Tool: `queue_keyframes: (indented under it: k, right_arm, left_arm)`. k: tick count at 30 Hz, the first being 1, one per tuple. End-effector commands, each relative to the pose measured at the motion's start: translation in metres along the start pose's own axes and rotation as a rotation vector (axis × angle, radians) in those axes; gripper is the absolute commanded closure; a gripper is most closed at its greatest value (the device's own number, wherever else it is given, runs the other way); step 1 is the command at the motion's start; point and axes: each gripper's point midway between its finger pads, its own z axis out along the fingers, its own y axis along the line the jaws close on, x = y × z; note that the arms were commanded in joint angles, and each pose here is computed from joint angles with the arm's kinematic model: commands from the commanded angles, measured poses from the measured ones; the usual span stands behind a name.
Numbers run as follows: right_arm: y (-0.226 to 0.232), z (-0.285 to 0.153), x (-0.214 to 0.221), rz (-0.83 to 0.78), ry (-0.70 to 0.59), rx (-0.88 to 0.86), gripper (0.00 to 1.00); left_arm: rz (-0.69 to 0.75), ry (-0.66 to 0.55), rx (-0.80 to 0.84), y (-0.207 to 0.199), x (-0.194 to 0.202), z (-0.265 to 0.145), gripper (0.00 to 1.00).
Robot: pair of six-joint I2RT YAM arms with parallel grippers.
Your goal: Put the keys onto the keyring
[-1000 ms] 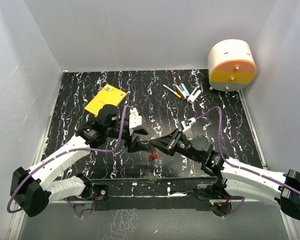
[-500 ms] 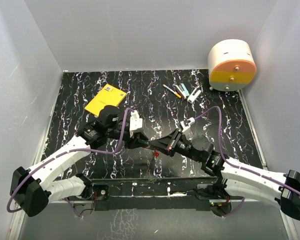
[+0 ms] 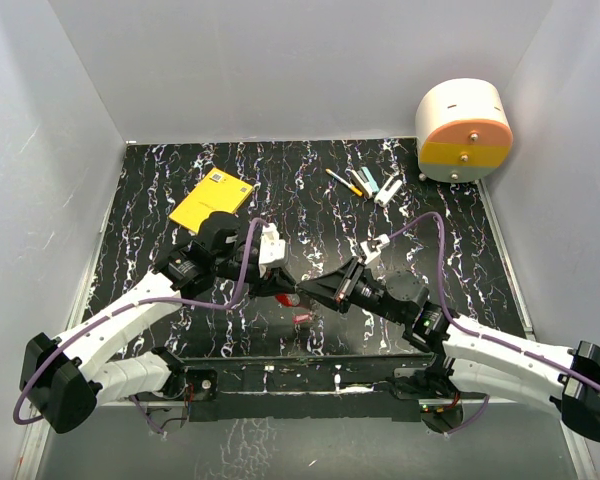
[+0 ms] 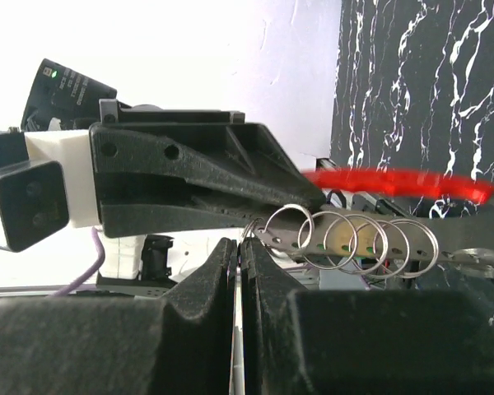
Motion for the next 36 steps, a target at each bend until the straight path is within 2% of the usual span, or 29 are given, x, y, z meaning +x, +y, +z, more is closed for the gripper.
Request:
queue_keyframes:
  k: [1,2,3,5,16,24,36]
  right_arm:
    - [0.046,-0.009,0.0,-0.019,-0.006,-0.144,0.92]
    - [0.047,-0.009,0.0,-0.022,-0.01,-0.144,0.92]
    - [0.048,-0.009,0.0,-0.023,-0.008,-0.145,0.92]
    - [0.051,-0.008,0.0,-0.025,-0.005,-0.147,0.92]
    - [0.057,0.005,-0.003,-0.057,-0.02,-0.125,0.92]
    - [0.061,0.011,-0.009,-0.052,-0.06,-0.123,0.92]
    - [0.056,0.009,-0.008,-0.049,-0.064,-0.105,0.92]
  left_arm:
    - [0.03,-0.016,-0.008,0.0,-0.013,-0.006,0.7]
    - [0.021,-0.011,-0.001,-0.002,-0.012,-0.007,0.59]
    - [0.015,-0.006,0.007,-0.005,-0.011,-0.008,0.53]
    - [0.005,-0.001,0.016,-0.008,-0.009,-0.009,0.46]
    - [-0.033,-0.044,0.009,-0.003,-0.032,-0.004,0.4]
    - [-0.072,-0.016,-0.037,-0.001,-0.022,-0.001,0.4]
    - [-0.007,0.029,-0.19,0.023,-0.023,-0.014,0.61]
